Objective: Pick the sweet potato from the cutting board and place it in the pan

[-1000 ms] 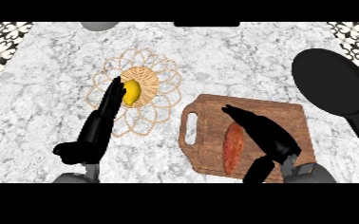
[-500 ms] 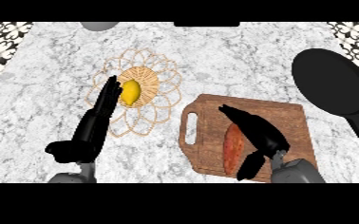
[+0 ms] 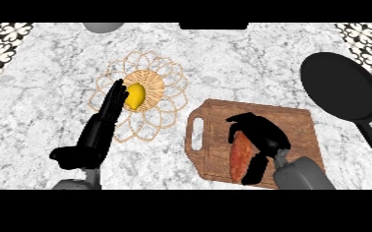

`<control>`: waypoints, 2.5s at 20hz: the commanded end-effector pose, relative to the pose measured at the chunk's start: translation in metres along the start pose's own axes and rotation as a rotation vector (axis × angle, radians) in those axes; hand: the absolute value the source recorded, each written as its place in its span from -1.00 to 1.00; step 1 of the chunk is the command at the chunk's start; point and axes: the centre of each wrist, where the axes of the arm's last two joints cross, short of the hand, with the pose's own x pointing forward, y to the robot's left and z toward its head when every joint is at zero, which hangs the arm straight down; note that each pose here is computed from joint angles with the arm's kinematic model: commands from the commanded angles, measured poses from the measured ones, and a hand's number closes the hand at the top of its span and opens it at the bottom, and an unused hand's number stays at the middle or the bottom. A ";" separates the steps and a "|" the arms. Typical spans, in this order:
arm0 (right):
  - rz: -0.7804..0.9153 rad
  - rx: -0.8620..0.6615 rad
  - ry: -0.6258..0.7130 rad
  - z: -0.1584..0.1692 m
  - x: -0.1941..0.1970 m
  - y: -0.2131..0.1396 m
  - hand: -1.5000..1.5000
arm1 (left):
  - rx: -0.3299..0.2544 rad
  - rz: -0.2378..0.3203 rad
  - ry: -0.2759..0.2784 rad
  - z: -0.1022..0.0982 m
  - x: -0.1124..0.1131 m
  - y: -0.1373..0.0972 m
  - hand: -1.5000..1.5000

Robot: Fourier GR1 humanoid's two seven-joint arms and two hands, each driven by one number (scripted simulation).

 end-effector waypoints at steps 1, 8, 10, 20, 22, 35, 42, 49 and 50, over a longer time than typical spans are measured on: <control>0.025 0.052 -0.015 -0.001 -0.023 0.029 1.00 | -0.001 -0.006 -0.011 0.004 0.004 -0.011 0.00; 0.048 -0.122 -0.052 -0.011 -0.001 0.010 1.00 | -0.005 0.009 -0.011 0.013 -0.014 -0.009 0.00; 0.020 -0.198 -0.045 0.005 -0.012 0.000 1.00 | 0.007 -0.005 0.005 0.008 0.001 0.012 0.00; 0.001 -0.672 0.408 -0.001 0.018 -0.054 1.00 | -0.004 0.012 0.010 -0.006 -0.004 0.007 0.00; 0.005 -0.759 0.433 -0.004 0.041 -0.063 1.00 | 0.006 0.019 0.023 -0.003 -0.006 0.000 0.00; -0.290 -1.112 0.483 0.039 -0.012 -0.120 1.00 | 0.005 -0.007 0.003 0.018 -0.014 -0.003 0.00; -0.321 -1.222 0.574 0.048 -0.082 -0.123 1.00 | 0.010 -0.013 -0.009 -0.004 0.007 0.002 0.00; -0.108 -1.351 0.657 0.046 -0.149 -0.108 1.00 | -0.003 0.000 0.011 -0.003 -0.007 -0.010 0.00; -0.100 -1.389 0.667 0.049 -0.162 -0.126 1.00 | -0.011 0.006 -0.013 0.001 -0.002 -0.022 0.00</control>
